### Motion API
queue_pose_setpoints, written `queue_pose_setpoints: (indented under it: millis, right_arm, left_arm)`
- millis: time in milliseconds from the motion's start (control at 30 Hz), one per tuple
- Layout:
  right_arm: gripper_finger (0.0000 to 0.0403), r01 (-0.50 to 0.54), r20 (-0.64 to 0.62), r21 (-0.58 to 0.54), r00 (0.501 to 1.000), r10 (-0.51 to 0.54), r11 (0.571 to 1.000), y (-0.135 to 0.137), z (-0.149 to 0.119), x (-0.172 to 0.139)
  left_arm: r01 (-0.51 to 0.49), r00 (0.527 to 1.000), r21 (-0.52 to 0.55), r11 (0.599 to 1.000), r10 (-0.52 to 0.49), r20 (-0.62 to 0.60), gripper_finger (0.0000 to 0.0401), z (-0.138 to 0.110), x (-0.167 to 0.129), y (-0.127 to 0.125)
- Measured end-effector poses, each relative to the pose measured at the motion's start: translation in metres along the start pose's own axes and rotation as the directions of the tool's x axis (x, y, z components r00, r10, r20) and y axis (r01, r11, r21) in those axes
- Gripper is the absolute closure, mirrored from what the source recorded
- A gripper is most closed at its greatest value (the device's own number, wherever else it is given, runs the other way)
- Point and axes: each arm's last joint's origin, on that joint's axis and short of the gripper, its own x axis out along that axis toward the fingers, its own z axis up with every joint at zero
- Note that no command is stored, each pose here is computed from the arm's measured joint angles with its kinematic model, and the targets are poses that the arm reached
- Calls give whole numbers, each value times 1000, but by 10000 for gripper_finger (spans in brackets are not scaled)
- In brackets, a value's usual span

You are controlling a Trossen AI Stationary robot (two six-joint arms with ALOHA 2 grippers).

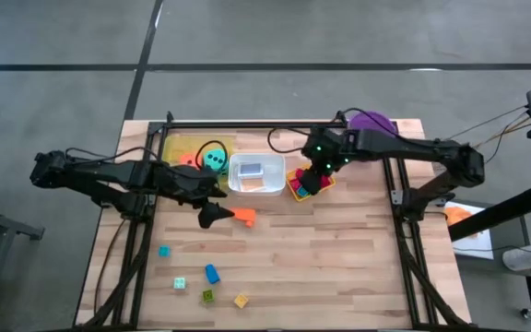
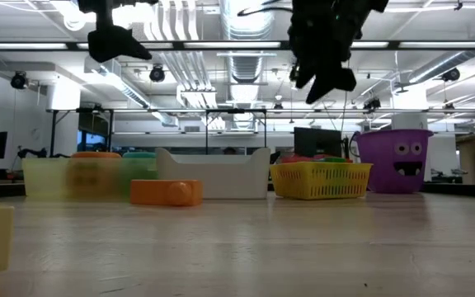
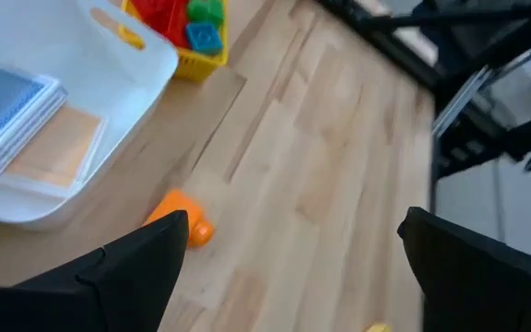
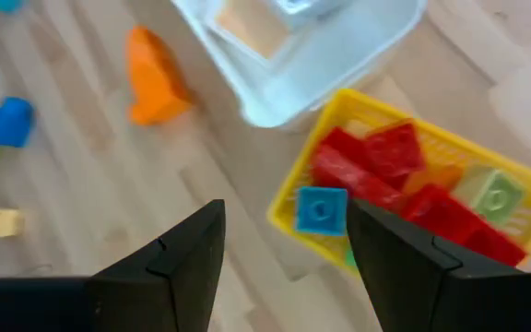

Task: Pick & Place Toys
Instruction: Put the orange game piece into the yellow bin

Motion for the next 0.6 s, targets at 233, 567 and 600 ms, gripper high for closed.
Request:
queue_pose_setpoints:
  millis: [233, 567, 600]
  right_arm:
    - [180, -21, 72, 2, 997, 20, 1000, 23, -11, -12]
    - [180, -73, 89, -145, 992, 87, 987, 42, -26, -30]
    - [180, -90, 97, -161, 990, 107, 983, 45, -30, -36]
  left_arm:
    - [-38, 986, 103, 994, 54, -156, 10, -12, 15, 4]
    - [-96, 930, 191, 977, 157, -333, 11, -29, 68, 8]
    - [-111, 926, 195, 974, 173, -335, 11, -29, 71, 9]
